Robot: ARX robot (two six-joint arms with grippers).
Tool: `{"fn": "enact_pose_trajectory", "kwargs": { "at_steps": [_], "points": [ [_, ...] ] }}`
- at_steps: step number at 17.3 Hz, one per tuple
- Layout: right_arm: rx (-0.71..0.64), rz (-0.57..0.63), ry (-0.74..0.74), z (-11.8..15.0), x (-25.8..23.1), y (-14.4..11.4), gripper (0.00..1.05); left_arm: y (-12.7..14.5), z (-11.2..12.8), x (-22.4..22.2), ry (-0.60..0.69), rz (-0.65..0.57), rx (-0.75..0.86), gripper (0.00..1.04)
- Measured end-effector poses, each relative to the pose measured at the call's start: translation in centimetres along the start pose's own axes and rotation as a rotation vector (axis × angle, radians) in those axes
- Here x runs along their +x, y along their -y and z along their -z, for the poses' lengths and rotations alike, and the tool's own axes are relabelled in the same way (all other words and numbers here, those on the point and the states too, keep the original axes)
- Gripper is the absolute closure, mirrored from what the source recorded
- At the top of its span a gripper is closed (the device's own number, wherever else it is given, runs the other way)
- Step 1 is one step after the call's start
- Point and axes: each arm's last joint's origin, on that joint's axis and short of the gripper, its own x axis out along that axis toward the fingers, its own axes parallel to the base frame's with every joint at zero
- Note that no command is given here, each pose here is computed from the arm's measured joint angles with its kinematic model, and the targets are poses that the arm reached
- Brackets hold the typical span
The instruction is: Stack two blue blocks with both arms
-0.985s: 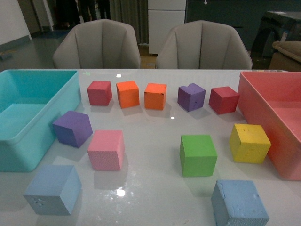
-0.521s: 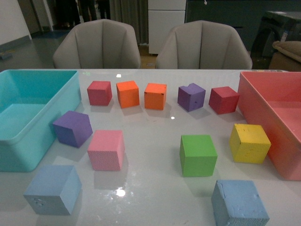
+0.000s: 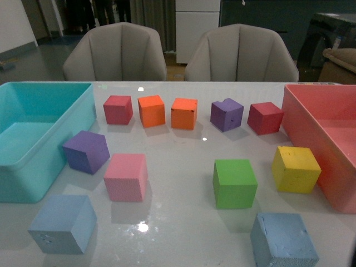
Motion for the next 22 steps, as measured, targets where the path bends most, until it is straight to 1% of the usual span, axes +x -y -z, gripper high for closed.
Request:
{"fn": "enact_pose_trajectory", "kwargs": {
  "at_steps": [1, 2, 4, 6, 8, 10, 12, 16, 19, 21, 22],
  "points": [
    [0.008, -0.036, -0.152, 2.5, 1.7, -0.9, 0.06, 0.0, 0.0, 0.0, 0.001, 0.0, 0.0, 0.07],
    [0.009, -0.061, -0.246, 4.5, 2.8, -1.9, 0.06, 0.0, 0.0, 0.0, 0.001, 0.0, 0.0, 0.07],
    [0.023, -0.088, -0.35, 6.8, 3.8, -3.3, 0.06, 0.0, 0.0, 0.0, 0.0, 0.0, 0.0, 0.07],
    [0.043, -0.11, -0.436, 8.2, 4.3, -4.7, 0.06, 0.0, 0.0, 0.0, 0.0, 0.0, 0.0, 0.07],
    [0.048, -0.139, -0.451, 8.2, 4.8, -6.1, 0.06, 0.0, 0.0, 0.0, 0.0, 0.0, 0.0, 0.07],
    [0.057, -0.145, -0.482, 8.4, 5.5, -7.0, 0.06, 0.0, 0.0, 0.0, 0.0, 0.0, 0.0, 0.07],
    [0.061, -0.133, -0.527, 9.4, 6.0, -7.2, 0.06, 0.0, 0.0, 0.0, 0.0, 0.0, 0.0, 0.07],
    [0.046, -0.139, -0.558, 11.0, 7.0, -8.5, 0.06, 0.0, 0.0, 0.0, 0.0, 0.0, 0.0, 0.07],
    [0.023, -0.128, -0.596, 13.0, 7.1, -8.8, 0.06, 0.0, 0.0, 0.0, 0.0, 0.0, 0.0, 0.07],
    [0.012, -0.124, -0.611, 13.9, 6.6, -8.7, 0.06, 0.0, 0.0, 0.0, 0.0, 0.0, 0.0, 0.07],
    [0.01, -0.115, -0.613, 14.1, 6.4, -8.5, 0.13, 0.0, 0.0, 0.0, 0.001, 0.0, 0.0, 0.07]
  ]
}}
